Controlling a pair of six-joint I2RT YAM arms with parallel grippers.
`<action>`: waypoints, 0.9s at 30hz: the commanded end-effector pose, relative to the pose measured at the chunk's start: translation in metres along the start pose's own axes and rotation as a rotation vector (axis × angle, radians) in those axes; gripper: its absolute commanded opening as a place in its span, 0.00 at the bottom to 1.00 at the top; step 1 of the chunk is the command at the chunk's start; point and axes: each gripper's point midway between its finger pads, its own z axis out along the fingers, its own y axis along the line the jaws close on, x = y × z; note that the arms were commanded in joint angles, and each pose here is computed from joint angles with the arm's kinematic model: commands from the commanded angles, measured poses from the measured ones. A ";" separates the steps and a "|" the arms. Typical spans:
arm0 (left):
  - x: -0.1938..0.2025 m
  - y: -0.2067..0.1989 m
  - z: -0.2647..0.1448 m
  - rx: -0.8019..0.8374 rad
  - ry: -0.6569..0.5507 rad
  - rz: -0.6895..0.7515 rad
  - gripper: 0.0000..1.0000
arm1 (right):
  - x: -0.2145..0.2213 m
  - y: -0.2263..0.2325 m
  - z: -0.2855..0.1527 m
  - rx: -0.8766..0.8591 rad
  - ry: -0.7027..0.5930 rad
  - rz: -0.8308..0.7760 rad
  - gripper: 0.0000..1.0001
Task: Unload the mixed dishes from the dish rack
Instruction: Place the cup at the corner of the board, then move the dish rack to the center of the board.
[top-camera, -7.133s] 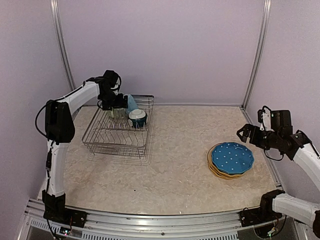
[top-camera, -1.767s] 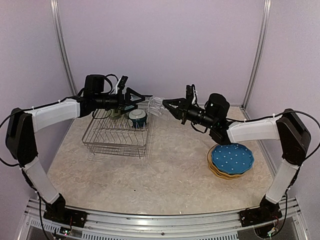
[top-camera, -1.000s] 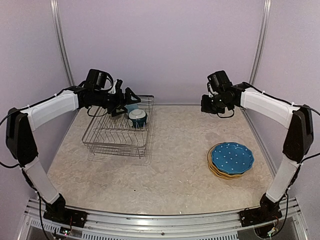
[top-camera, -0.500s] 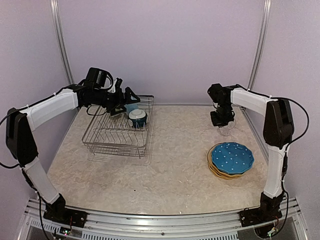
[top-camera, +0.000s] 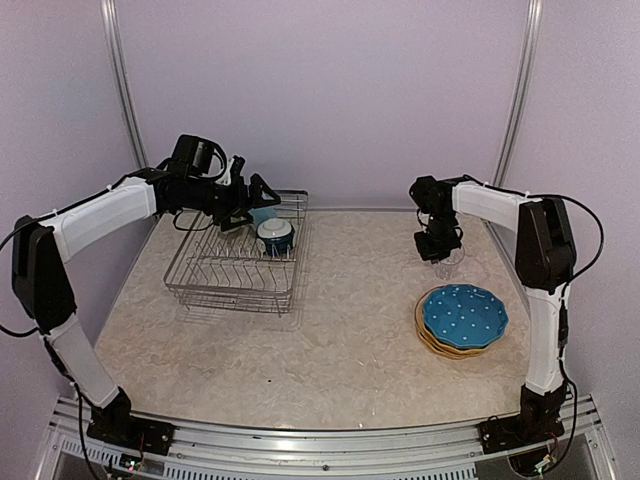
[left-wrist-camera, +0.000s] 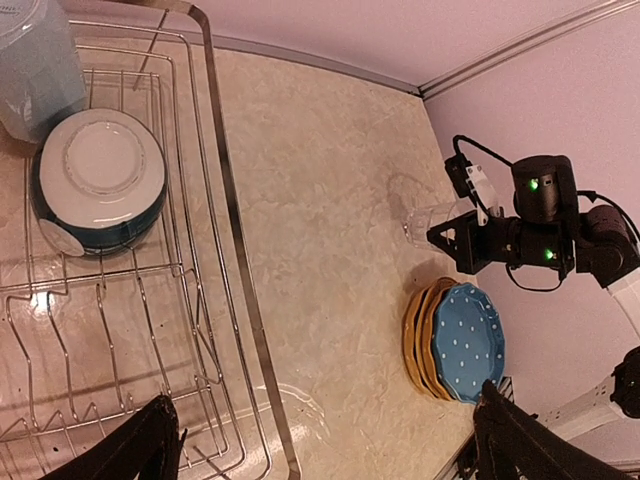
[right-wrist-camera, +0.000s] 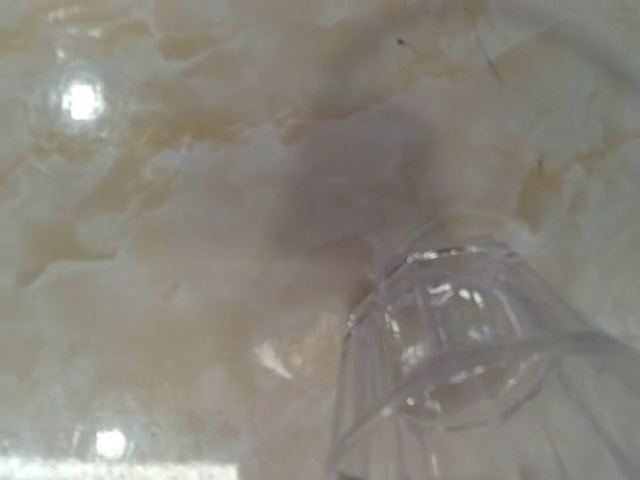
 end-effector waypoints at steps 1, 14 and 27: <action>0.000 -0.012 -0.001 0.010 0.009 0.033 0.97 | -0.009 -0.001 0.001 -0.012 -0.029 -0.001 0.04; 0.016 -0.028 0.008 -0.044 0.054 0.169 0.97 | -0.014 -0.003 -0.026 -0.031 -0.101 0.009 0.57; 0.075 -0.017 -0.020 -0.172 0.229 0.229 0.99 | 0.013 -0.004 -0.094 0.000 -0.255 0.012 0.98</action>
